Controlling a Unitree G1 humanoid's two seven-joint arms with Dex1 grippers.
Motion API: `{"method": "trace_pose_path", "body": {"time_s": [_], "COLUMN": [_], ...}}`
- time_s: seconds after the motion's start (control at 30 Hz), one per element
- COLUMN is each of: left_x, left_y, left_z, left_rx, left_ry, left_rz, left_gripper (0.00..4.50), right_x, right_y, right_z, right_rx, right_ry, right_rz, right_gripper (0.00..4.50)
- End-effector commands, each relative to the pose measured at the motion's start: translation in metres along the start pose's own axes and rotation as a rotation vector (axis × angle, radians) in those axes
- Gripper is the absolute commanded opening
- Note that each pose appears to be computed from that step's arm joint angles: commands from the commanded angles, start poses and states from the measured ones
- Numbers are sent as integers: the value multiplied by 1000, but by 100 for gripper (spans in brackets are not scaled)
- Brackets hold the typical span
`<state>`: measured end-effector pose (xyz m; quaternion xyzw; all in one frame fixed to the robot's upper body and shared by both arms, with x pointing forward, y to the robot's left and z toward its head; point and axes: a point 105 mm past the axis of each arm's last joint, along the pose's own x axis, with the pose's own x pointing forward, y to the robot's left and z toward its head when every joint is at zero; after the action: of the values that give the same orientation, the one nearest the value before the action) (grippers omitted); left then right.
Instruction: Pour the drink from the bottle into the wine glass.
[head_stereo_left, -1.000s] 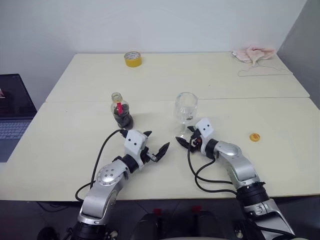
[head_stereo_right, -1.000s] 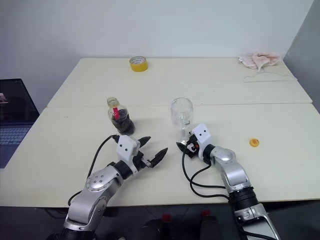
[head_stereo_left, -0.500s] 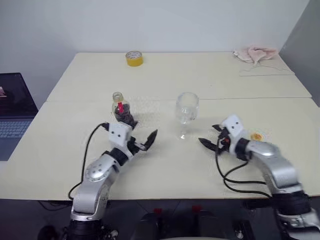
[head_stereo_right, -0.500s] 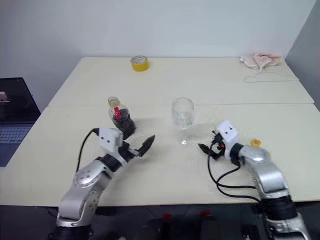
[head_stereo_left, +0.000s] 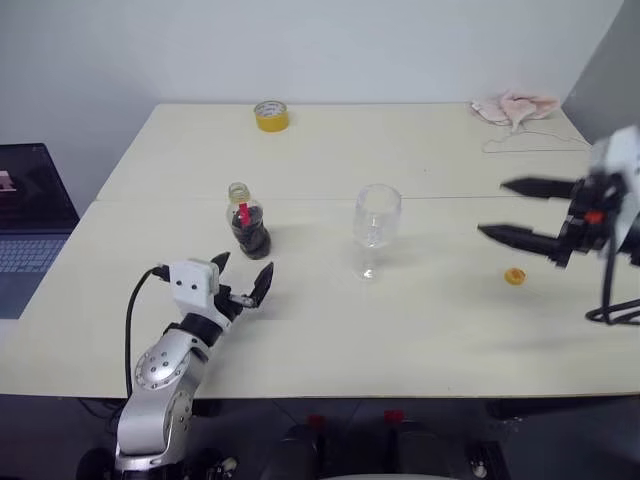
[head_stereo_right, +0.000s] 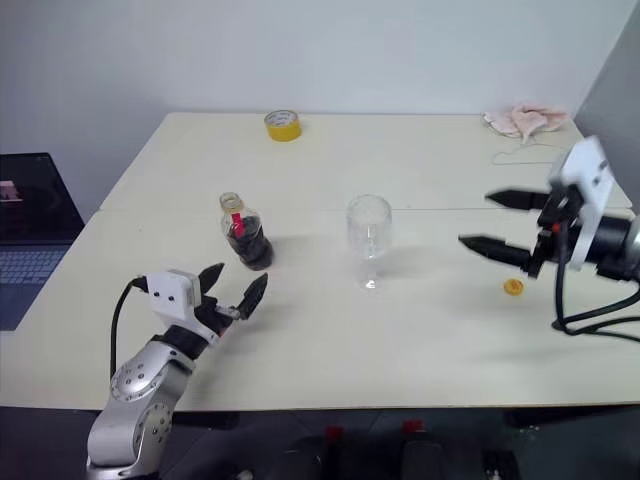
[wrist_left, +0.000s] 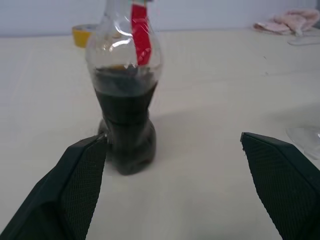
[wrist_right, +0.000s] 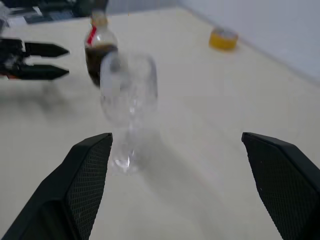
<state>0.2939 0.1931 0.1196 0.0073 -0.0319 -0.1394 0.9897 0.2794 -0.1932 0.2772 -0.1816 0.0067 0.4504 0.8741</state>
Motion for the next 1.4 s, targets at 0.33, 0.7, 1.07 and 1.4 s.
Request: {"method": "trace_pose_path", "body": {"time_s": [0.33,0.7,1.07,1.4], "left_x": [15,35,57,73], "left_y": [7,19,18,19], "left_z": [18,15,16,12], "left_rx": [70,106,149,161], "left_ry": [-24,5,-9,-25], "left_rz": [15,69,26,4], "left_gripper": [450,450,450,450], "right_x": [22,23,23,15], "right_y": [27,24,26,45], "right_z": [7,7,4,-8], "right_rx": [-56,-63,-68,-77], "right_ry": [6,12,32,9], "right_rz": [124,101,109,208], "right_gripper": [443,443,443,443]}}
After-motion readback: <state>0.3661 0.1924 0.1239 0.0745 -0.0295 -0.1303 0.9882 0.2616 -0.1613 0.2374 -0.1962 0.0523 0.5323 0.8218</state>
